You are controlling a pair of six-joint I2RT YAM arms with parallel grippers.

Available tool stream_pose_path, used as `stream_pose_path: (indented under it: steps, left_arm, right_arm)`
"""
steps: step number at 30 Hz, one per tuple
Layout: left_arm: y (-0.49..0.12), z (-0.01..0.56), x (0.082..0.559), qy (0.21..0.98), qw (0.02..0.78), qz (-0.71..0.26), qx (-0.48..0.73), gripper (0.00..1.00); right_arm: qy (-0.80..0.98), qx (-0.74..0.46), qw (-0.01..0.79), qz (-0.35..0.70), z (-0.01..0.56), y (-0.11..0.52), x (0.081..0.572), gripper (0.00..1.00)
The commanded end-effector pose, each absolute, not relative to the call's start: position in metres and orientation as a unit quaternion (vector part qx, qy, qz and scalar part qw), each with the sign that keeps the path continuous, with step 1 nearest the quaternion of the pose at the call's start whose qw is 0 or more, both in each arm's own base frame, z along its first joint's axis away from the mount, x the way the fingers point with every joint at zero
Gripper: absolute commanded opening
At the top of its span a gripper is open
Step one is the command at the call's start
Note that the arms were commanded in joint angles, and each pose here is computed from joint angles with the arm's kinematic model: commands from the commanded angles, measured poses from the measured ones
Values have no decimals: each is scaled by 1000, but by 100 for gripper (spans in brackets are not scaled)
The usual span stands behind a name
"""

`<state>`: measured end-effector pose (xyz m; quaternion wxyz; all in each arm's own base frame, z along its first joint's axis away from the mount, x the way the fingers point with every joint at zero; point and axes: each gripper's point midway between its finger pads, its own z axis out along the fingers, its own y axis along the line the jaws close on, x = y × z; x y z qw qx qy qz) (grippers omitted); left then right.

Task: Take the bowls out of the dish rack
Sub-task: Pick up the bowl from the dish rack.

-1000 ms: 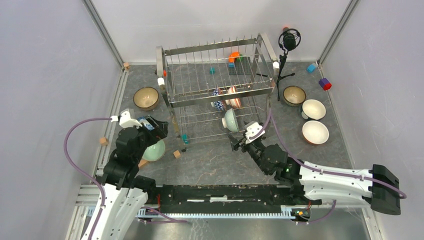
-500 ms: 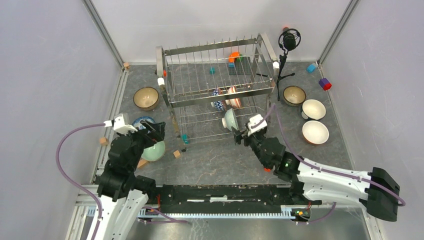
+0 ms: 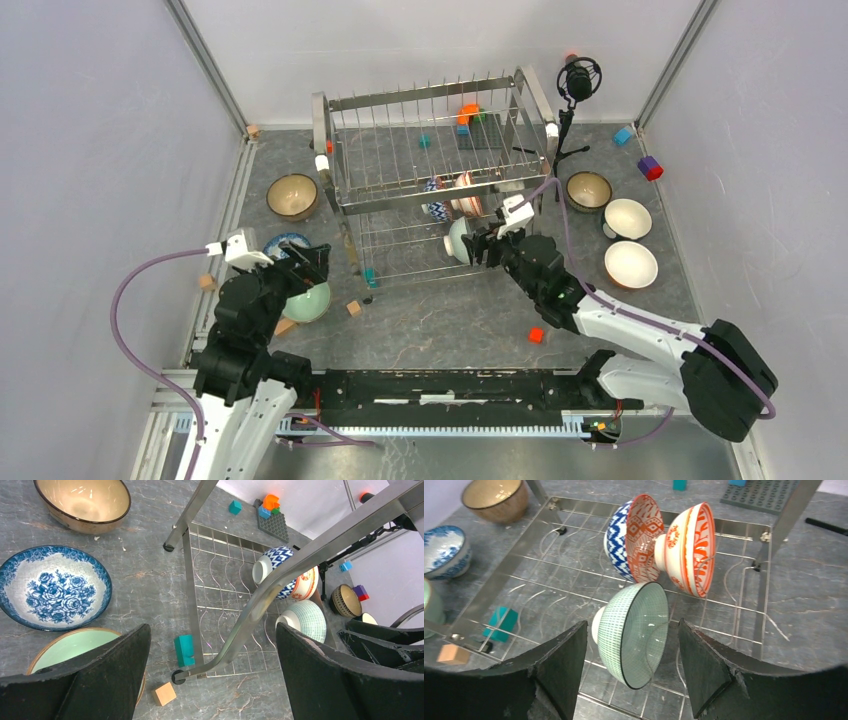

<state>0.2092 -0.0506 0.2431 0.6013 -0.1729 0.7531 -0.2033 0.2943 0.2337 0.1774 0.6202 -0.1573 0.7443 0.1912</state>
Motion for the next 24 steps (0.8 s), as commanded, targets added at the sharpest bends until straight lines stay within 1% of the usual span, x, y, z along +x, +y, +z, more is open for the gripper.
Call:
stream_pose_path:
  steps: [1,4,10,21,24]
  left_arm:
    - [-52,253,210,740,619,-210,-162,100]
    - [-52,254,209,739,620,-210,-160,100]
    - [-52,252,211,742,618,-208,-158,100]
    - [-54,250,211,744,615,-210,-156,100]
    - [-56,249,212,746,612,-214,-154,100]
  right_arm:
    - [726,-144,617,268,189,249,296,72]
    - [725,-138,602,305,181,253,296,71]
    - [728,-139,590,321,170,259,295,67]
    - [746,-138,557,339,145,267,290,56]
    - [752,-130,549,340,136,265,288,51]
